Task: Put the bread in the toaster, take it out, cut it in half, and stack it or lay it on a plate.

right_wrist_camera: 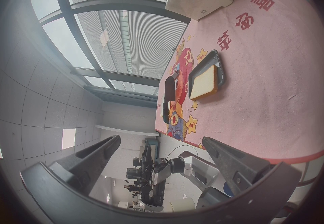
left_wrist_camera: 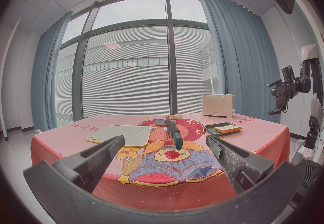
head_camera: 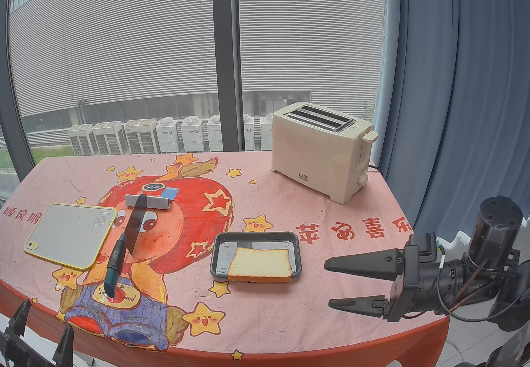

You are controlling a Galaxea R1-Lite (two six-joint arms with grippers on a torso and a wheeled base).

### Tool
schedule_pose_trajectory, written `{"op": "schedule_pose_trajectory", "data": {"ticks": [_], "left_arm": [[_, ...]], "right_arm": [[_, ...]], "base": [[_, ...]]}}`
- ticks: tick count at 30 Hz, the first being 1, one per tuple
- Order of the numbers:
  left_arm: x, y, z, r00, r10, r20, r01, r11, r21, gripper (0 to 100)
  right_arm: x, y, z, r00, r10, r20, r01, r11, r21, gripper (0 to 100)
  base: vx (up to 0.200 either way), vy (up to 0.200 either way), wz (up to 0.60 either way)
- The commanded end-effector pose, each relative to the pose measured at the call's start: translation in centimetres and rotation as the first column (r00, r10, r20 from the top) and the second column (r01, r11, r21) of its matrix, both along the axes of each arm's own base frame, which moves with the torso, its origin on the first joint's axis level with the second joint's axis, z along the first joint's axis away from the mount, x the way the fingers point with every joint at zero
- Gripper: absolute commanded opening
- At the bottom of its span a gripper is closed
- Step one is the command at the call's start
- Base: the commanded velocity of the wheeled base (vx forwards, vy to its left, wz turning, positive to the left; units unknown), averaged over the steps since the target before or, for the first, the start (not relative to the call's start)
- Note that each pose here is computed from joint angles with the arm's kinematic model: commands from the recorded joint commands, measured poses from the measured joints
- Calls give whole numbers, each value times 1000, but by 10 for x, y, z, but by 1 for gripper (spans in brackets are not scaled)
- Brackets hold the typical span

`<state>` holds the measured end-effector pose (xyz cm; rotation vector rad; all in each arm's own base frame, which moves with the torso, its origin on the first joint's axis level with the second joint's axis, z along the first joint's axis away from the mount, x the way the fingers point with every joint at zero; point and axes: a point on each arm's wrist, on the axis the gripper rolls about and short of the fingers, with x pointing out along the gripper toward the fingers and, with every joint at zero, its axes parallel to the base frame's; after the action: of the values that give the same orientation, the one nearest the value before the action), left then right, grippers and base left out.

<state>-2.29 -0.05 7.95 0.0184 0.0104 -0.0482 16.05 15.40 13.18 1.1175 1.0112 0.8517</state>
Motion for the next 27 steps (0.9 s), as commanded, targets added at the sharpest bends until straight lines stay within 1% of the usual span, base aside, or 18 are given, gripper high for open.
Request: {"op": "schedule_pose_trajectory", "data": {"ticks": [1, 10, 17, 21, 27], "left_arm": [[1, 0, -4, 1000, 1, -8, -1, 1000, 0, 100], [1, 0, -4, 1000, 1, -9, -1, 1000, 0, 100], [1, 0, -4, 1000, 1, -9, -1, 1000, 0, 100], [1, 0, -4, 1000, 1, -9, -1, 1000, 0, 100], [1, 0, -4, 1000, 1, -9, -1, 1000, 0, 100]], "right_arm": [[11, 12, -15, 999, 5, -43, -7, 999, -36, 100], [26, 23, -17, 997, -6, -73, 4, 1000, -25, 100], [34, 31, -24, 996, -9, -91, 5, 999, -41, 100], [43, 36, -31, 992, -20, -122, 14, 999, -52, 100], [49, 39, -29, 986, -41, -162, 37, 999, -30, 100]], "base": [[0, 0, 0], [0, 0, 0], [0, 0, 0], [0, 0, 0], [0, 0, 0]]}}
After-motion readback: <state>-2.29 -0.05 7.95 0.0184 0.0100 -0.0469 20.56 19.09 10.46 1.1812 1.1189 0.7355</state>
